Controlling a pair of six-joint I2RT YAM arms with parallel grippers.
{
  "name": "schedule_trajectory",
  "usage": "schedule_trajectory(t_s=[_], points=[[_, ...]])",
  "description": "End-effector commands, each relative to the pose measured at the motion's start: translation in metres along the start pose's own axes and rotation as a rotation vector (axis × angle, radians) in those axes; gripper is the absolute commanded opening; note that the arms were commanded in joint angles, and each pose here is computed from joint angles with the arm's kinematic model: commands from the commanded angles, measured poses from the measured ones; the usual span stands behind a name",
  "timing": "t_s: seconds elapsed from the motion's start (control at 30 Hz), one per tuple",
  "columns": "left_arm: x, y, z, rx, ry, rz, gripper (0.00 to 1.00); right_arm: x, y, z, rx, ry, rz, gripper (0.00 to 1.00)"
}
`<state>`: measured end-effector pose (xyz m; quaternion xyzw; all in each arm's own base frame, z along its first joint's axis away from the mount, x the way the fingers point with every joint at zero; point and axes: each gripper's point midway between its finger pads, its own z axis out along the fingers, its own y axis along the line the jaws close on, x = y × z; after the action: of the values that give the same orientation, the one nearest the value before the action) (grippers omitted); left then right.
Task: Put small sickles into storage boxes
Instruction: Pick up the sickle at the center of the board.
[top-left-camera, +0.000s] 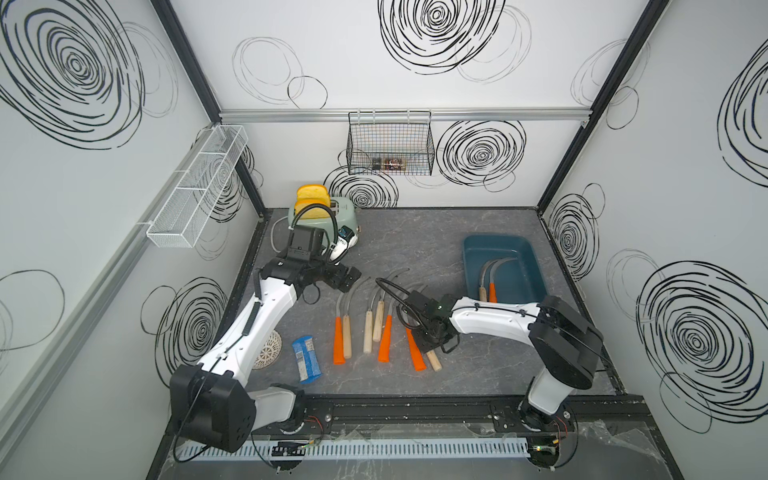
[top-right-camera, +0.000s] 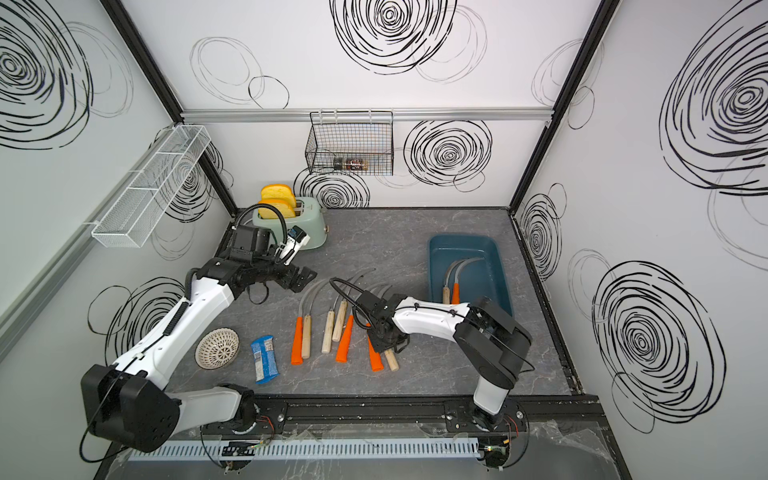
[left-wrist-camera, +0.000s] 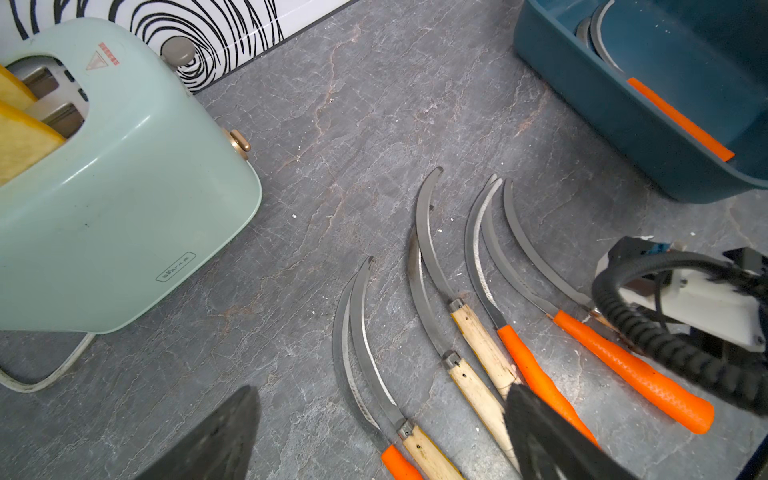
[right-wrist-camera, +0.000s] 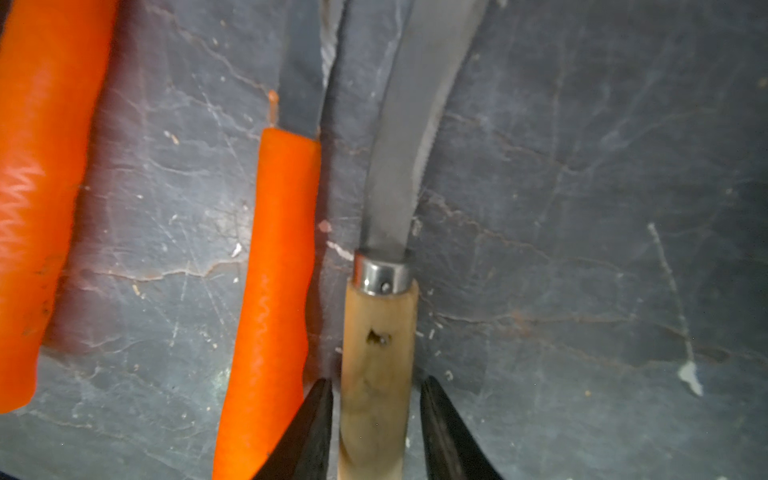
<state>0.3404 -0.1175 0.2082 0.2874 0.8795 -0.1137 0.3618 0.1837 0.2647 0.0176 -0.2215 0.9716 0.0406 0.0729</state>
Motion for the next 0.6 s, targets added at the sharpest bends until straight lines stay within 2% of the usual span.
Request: schedule_trajectory(t_s=[0.0, 0.57], points=[[-0.0071, 0.0009, -0.0104, -0.006, -0.028, 0.011, 0.96, -0.0005, 0.0, 0.0004, 0.024, 0.011, -0.007, 0.39], [-0.0068, 0.0019, -0.0095, -0.008, -0.028, 0.011, 0.96, 0.0005, -0.0041, 0.004, 0.063, 0.021, -0.013, 0.38]])
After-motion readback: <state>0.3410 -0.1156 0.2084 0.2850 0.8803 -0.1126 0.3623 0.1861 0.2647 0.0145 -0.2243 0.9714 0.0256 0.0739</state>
